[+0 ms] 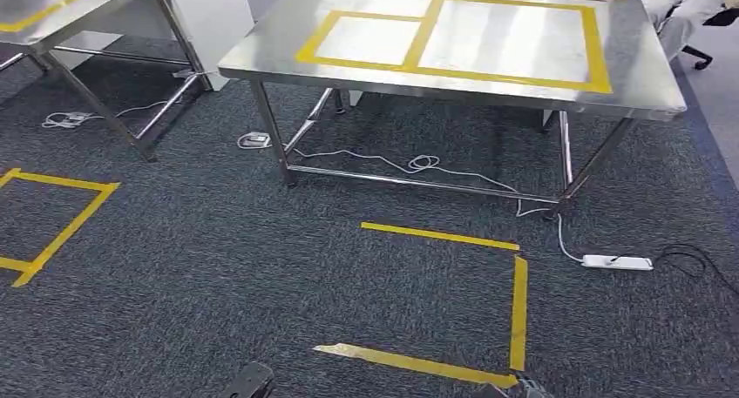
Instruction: Take the parts from the cabinet and place them on the table.
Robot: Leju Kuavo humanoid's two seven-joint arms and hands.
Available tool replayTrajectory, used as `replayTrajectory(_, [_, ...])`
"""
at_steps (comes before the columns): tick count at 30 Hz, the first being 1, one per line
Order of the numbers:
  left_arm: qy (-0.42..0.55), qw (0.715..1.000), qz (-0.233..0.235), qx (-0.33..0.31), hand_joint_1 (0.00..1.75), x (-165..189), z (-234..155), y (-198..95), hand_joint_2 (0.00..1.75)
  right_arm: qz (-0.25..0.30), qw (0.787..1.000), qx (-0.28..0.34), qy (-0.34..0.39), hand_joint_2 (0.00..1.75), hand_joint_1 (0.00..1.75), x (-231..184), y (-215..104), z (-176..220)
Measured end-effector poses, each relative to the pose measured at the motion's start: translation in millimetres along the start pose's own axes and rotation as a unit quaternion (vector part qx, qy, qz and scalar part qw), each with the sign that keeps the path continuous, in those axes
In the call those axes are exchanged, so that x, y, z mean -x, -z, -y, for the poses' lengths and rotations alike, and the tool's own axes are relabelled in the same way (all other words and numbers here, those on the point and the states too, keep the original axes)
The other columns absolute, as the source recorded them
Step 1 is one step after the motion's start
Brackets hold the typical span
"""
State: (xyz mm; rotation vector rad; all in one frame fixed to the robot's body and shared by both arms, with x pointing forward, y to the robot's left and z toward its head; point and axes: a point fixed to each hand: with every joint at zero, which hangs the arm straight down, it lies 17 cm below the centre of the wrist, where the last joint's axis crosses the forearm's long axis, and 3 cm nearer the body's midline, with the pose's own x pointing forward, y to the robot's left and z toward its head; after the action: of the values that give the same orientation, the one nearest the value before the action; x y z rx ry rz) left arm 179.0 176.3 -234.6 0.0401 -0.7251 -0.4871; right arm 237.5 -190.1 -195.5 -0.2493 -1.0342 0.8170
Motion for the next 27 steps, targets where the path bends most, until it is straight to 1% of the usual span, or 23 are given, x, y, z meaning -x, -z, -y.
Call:
replayTrajectory(1, [0.0,1.0,0.0,0.0,0.0,0,0,0,0.0,0.0,1.0,0.0,0.0,1.75,0.0,0,0,0])
replayTrajectory(2, [0.0,1.0,0.0,0.0,0.0,0,0,0,0.0,0.0,1.0,0.0,0.0,0.0,0.0,0,0,0])
replayTrajectory(12, [0.0,1.0,0.001,-0.001,0.0,0,-1,0,0.0,-0.004,1.0,-0.001,0.006,0.0,0.0,1,-1,-1])
replayTrajectory(21, [0.005,1.0,0.002,0.014,0.0,-6,17,-2,0.0,-0.014,1.0,0.008,0.019,0.0,0.0,20,-16,-4])
replayTrajectory(27, [0.011,1.0,0.002,0.016,0.0,-8,18,0,0.0,-0.009,1.0,0.012,0.021,0.0,0.0,16,-13,0])
